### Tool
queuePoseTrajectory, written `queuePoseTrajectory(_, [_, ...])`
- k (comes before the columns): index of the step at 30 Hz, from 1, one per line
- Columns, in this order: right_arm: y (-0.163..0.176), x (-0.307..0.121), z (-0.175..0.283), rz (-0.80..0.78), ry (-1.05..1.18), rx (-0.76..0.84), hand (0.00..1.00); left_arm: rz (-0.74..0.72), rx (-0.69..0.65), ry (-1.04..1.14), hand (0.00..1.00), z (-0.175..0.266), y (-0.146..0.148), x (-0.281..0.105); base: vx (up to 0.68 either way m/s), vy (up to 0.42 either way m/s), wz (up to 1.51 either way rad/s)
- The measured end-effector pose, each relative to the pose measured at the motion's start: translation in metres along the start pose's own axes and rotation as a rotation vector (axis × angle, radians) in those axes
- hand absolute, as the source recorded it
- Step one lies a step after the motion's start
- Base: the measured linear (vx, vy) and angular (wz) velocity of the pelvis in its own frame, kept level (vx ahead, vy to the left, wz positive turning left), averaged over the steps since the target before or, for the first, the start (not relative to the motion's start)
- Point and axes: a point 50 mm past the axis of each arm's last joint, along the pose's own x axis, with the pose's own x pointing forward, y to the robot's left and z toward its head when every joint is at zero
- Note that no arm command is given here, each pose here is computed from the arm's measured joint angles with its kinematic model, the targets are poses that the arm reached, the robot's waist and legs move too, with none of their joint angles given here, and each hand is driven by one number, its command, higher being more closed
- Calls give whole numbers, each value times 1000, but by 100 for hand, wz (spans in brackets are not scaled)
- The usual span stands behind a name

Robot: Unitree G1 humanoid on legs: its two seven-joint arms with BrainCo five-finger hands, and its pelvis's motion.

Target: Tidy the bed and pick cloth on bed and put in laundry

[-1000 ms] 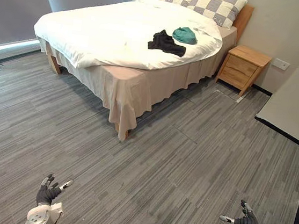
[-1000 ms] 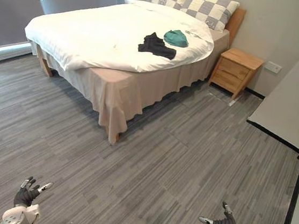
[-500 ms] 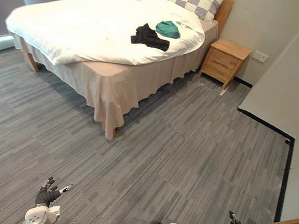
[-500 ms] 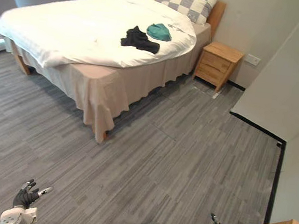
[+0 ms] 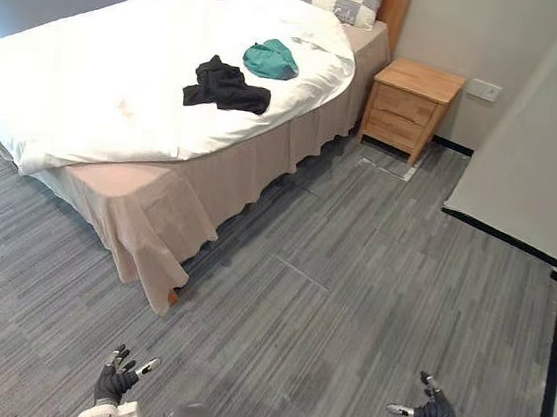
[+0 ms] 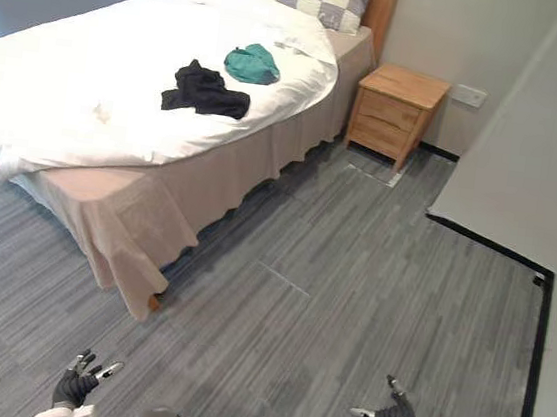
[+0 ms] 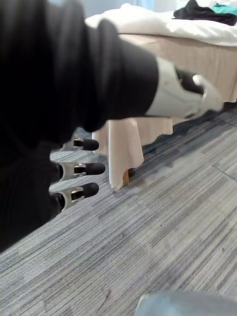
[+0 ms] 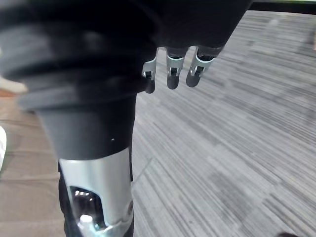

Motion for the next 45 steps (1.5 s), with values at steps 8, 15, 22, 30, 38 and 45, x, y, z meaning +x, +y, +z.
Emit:
queuePoseTrajectory(8, [12, 12, 6, 53, 24, 13, 0, 27, 61, 105, 0, -14, 12, 0, 606, 151, 59])
queuePoseTrajectory(15, [46, -6, -22, 85, 116, 46, 0, 9, 139, -75, 0, 45, 21, 24, 448, -123, 159])
queuePoseTrajectory(22, [69, -24, -37, 103, 178, 78, 0, 60, 31, -2, 0, 11, 34, -3, 486, -401, 84])
queuePoseTrajectory(30, [58, -10, -21, 74, 132, 76, 0, -4, -44, -18, 0, 7, 12, -3, 297, -163, 31])
queuePoseTrajectory(38, [87, -37, -56, 95, 269, 148, 0, 178, -60, -450, 0, 128, 73, 10, 135, 32, 10])
queuePoseTrajectory(45, [95, -55, -75, 85, 347, 119, 0, 86, 33, -1004, 0, 282, 75, -23, -48, -11, -4])
